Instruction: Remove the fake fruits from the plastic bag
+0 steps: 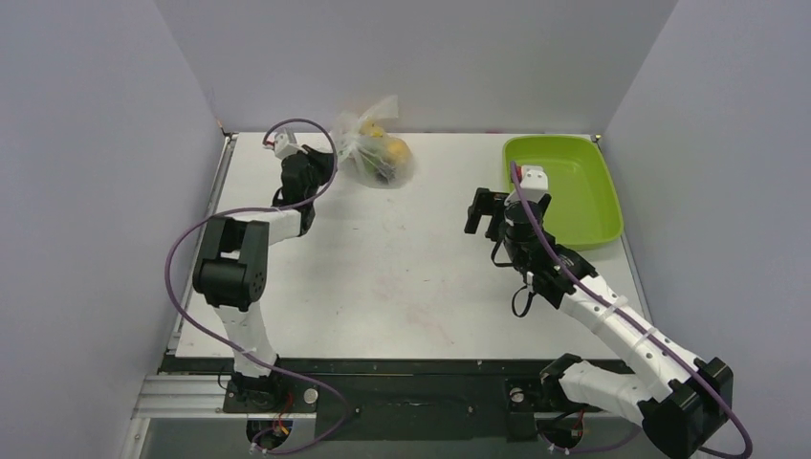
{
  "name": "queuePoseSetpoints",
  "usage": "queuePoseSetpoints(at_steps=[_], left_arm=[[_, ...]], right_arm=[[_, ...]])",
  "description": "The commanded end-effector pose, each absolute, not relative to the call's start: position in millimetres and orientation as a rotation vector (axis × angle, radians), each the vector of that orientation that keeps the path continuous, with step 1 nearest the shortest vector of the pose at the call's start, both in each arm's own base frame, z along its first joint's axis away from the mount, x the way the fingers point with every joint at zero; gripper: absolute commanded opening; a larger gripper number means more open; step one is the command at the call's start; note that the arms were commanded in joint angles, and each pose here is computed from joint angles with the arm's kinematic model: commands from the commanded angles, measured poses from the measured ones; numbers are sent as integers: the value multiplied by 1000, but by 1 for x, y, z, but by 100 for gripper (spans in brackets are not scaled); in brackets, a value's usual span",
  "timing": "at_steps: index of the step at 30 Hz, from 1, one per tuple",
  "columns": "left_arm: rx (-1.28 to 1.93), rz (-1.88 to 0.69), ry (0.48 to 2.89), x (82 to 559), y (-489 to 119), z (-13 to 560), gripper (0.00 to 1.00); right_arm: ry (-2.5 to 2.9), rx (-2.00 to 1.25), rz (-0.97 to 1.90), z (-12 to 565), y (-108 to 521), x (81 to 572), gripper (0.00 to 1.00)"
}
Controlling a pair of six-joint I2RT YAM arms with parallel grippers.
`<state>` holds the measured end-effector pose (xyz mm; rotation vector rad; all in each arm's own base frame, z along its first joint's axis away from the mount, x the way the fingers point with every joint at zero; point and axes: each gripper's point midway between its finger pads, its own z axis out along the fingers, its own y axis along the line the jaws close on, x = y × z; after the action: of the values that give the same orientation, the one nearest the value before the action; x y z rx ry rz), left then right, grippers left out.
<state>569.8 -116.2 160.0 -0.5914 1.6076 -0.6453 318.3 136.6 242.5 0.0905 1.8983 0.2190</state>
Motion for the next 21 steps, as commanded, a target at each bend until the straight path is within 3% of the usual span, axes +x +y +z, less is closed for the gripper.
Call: queuePoseSetpoints(at_steps=[1,9,21], left_arm=[[-579,-765,1653,522,-131,198,0],[-544,-940,1879,414,-162,168,0],[-323,-1067,2128,245,-222,127,0]], right_arm=[[1934,38,265,239,158,322,99],[2036,-95,286,207,198,302,97],[2051,-507,586,168,296,214,97]])
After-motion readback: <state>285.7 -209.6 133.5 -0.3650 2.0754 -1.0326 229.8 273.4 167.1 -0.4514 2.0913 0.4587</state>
